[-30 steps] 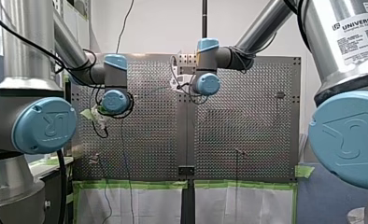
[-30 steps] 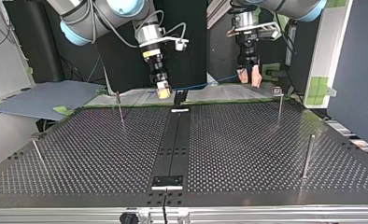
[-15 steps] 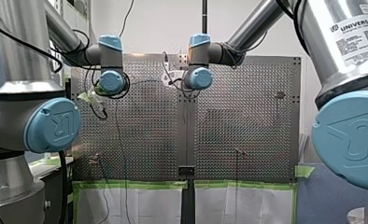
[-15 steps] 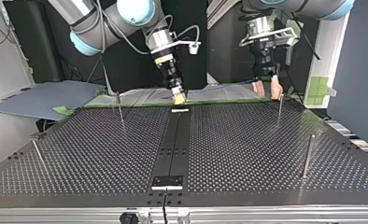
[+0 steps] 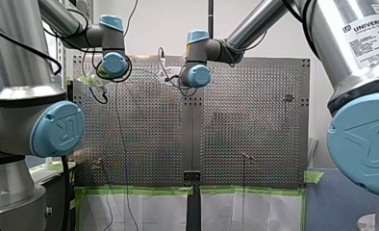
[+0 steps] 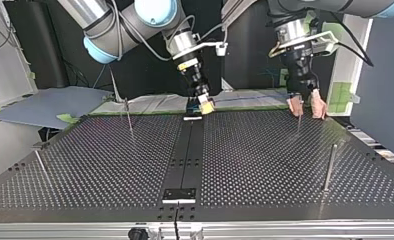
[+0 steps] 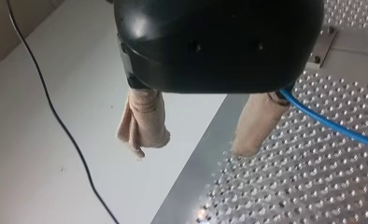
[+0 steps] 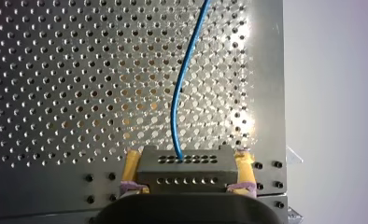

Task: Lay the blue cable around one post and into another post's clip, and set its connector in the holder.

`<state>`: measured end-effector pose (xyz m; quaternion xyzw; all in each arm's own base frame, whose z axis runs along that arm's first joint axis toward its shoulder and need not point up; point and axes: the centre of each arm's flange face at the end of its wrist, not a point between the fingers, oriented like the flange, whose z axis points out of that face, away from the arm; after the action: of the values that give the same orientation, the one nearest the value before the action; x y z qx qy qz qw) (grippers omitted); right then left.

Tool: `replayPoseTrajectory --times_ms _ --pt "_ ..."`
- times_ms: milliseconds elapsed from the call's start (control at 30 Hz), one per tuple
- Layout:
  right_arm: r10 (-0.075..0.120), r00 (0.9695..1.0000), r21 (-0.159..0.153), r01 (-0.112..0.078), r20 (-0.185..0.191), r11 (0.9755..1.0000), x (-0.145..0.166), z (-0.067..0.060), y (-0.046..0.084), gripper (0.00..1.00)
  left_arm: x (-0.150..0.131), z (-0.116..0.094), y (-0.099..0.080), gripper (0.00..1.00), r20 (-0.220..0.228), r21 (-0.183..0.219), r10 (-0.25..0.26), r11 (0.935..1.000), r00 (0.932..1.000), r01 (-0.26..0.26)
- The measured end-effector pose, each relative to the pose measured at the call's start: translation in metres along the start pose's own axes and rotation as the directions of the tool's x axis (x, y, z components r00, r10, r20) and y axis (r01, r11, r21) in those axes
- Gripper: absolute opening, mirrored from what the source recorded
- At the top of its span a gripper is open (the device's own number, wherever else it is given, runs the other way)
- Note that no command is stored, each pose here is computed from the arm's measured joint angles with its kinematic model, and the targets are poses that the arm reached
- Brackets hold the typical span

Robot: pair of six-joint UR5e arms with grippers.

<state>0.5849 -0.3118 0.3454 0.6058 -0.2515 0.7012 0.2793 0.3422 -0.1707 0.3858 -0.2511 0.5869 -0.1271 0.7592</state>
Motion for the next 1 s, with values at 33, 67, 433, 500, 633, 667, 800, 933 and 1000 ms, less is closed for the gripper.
replayPoseTrajectory --times_ms 33,67,433,500,633,667,800,933,1000 --pt "0.001 1.0000 0.002 -0.001 -0.001 1.0000 0.001 0.000 -0.001 0.02 -0.002 0.001 0.000 1.00 0.003 -0.004 0.003 1.0000 1.0000 -0.003" --pt "0.001 1.0000 0.004 -0.001 -0.003 1.0000 0.002 0.001 -0.002 0.02 -0.003 0.003 0.000 1.00 0.006 -0.008 0.007 0.9999 1.0000 -0.007" --pt "0.008 0.9995 0.034 -0.007 -0.029 0.9994 0.021 0.010 -0.014 0.02 -0.026 0.021 -0.010 1.00 0.043 -0.016 0.001 0.9999 0.9991 0.000" --pt "0.010 0.9993 0.036 -0.009 -0.035 0.9993 0.024 0.011 -0.015 0.02 -0.030 0.024 -0.012 1.00 0.050 -0.011 -0.006 0.9999 0.9987 0.007" --pt "0.024 0.9984 0.047 -0.022 -0.051 0.9987 0.032 0.016 -0.017 0.02 -0.040 0.032 -0.020 1.00 0.068 0.009 -0.031 0.9995 0.9972 0.031" --pt "0.026 0.9982 0.052 -0.023 -0.054 0.9984 0.034 0.017 -0.017 0.02 -0.043 0.034 -0.021 1.00 0.073 0.014 -0.036 0.9993 0.9967 0.035" --pt "0.034 0.9973 0.065 -0.030 -0.065 0.9974 0.041 0.021 -0.019 0.02 -0.055 0.045 -0.028 1.00 0.098 0.029 -0.051 0.9984 0.9939 0.049" --pt "0.042 0.9964 0.075 -0.036 -0.074 0.9965 0.044 0.023 -0.020 0.02 -0.063 0.058 -0.032 1.00 0.119 0.030 -0.060 0.9979 0.9910 0.057" --pt "0.043 0.9961 0.080 -0.037 -0.077 0.9961 0.045 0.025 -0.021 0.02 -0.066 0.065 -0.033 1.00 0.128 0.027 -0.062 0.9979 0.9899 0.059"
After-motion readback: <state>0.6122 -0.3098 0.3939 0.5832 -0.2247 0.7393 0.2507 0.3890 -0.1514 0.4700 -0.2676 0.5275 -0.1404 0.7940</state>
